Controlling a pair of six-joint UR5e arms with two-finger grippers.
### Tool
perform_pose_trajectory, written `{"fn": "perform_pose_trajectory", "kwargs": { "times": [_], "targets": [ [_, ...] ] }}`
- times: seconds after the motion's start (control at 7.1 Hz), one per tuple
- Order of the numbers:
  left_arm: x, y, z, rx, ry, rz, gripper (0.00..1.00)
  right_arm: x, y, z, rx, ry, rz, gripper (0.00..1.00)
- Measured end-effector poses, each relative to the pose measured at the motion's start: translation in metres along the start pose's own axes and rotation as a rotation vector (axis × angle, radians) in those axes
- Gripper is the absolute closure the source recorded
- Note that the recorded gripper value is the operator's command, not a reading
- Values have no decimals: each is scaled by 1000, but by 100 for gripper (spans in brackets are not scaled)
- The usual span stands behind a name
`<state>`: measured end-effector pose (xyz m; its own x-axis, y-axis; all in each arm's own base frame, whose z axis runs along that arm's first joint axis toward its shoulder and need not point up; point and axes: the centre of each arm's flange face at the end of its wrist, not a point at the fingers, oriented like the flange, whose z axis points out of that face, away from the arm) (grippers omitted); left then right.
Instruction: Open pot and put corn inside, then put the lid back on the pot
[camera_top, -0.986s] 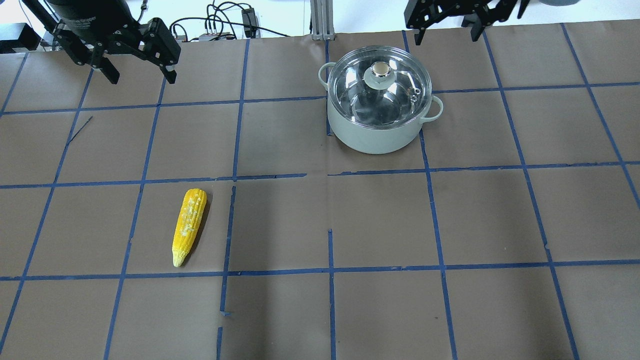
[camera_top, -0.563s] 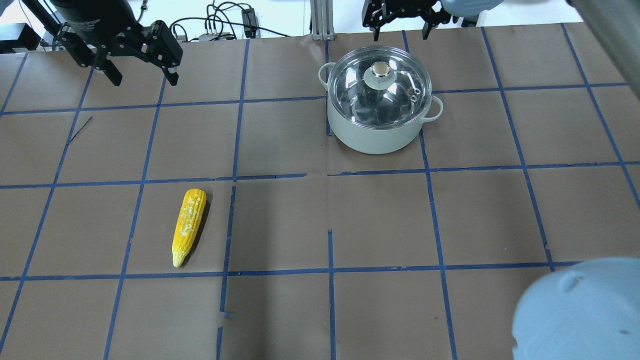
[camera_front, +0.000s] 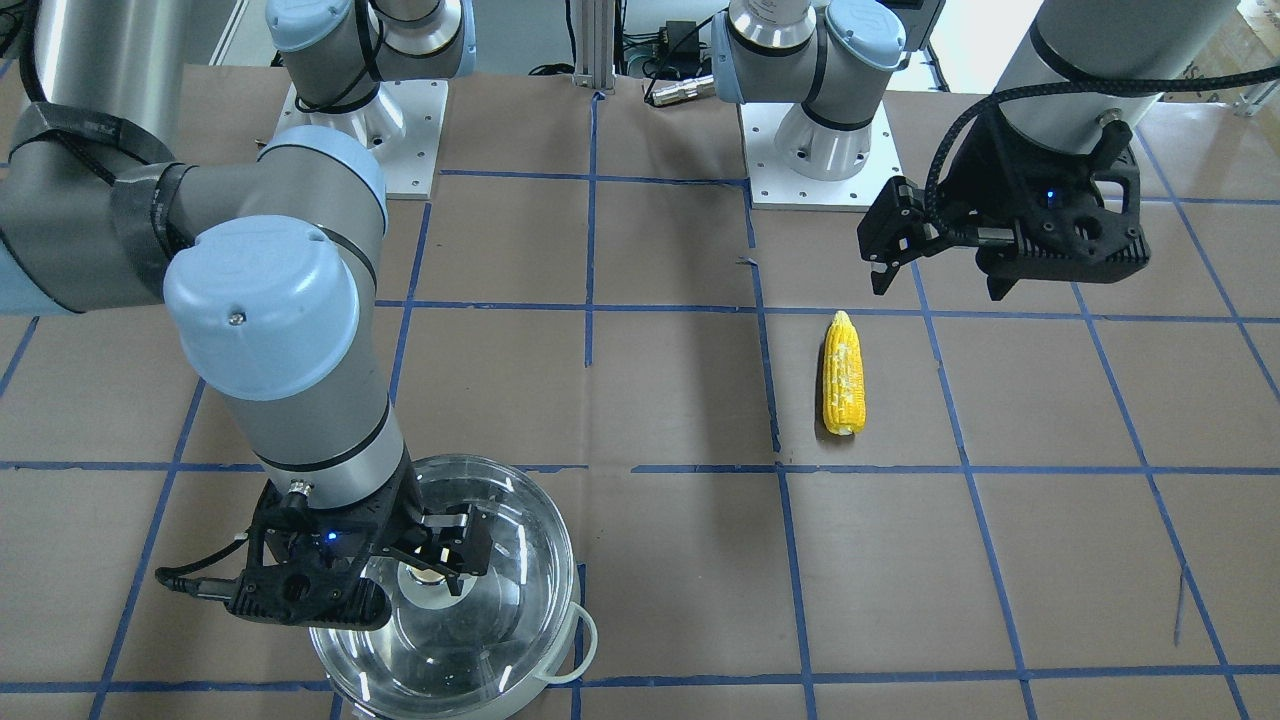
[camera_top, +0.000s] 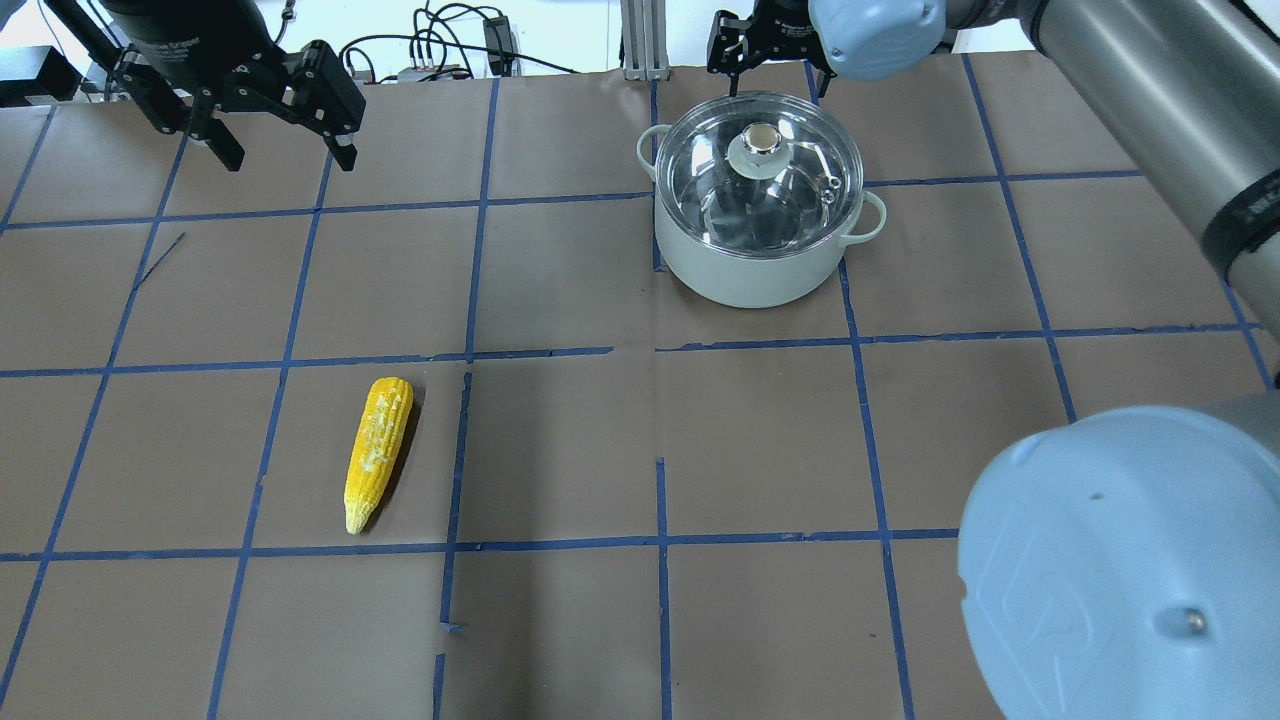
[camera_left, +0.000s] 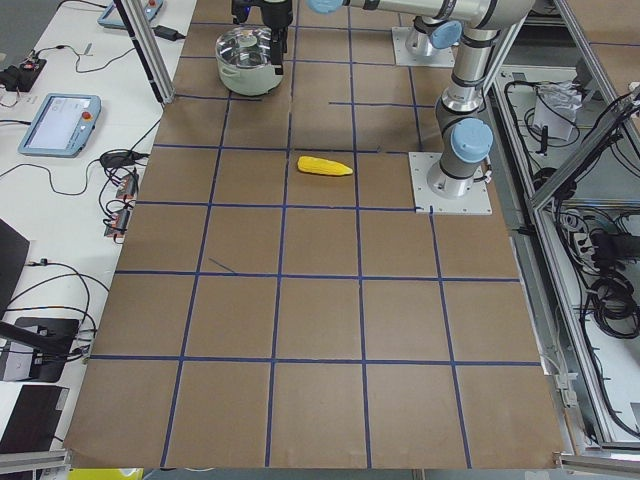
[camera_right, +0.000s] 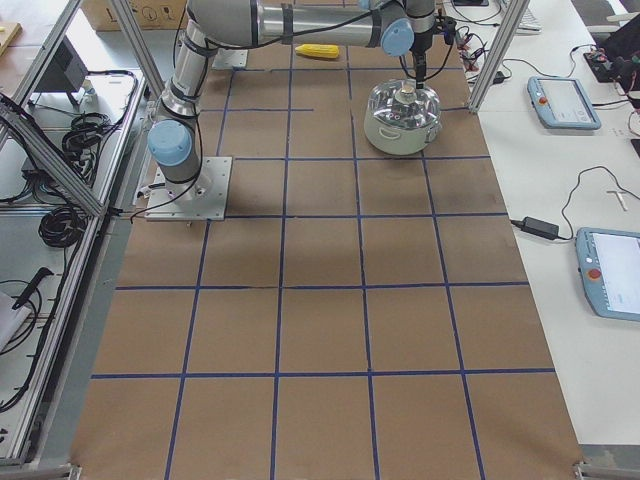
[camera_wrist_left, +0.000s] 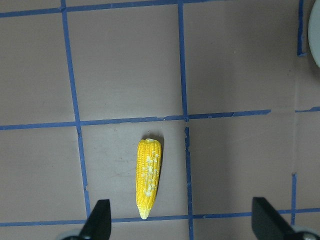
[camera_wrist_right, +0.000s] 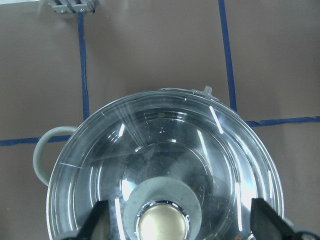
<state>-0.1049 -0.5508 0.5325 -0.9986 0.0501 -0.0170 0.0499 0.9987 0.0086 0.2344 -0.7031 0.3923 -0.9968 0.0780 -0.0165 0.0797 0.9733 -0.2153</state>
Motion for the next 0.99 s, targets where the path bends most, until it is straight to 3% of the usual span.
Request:
{"fn": "perform_pose_trajectory", "kwargs": {
  "times": [0.56,0.99],
  "targets": [
    [0,-1,1,-3,-1,4,0,-7,2,21,-25,12,43,1],
    [0,-1,2,-4,0,4,0,-15,-1,39,-6,8,39,1]
  ]
}}
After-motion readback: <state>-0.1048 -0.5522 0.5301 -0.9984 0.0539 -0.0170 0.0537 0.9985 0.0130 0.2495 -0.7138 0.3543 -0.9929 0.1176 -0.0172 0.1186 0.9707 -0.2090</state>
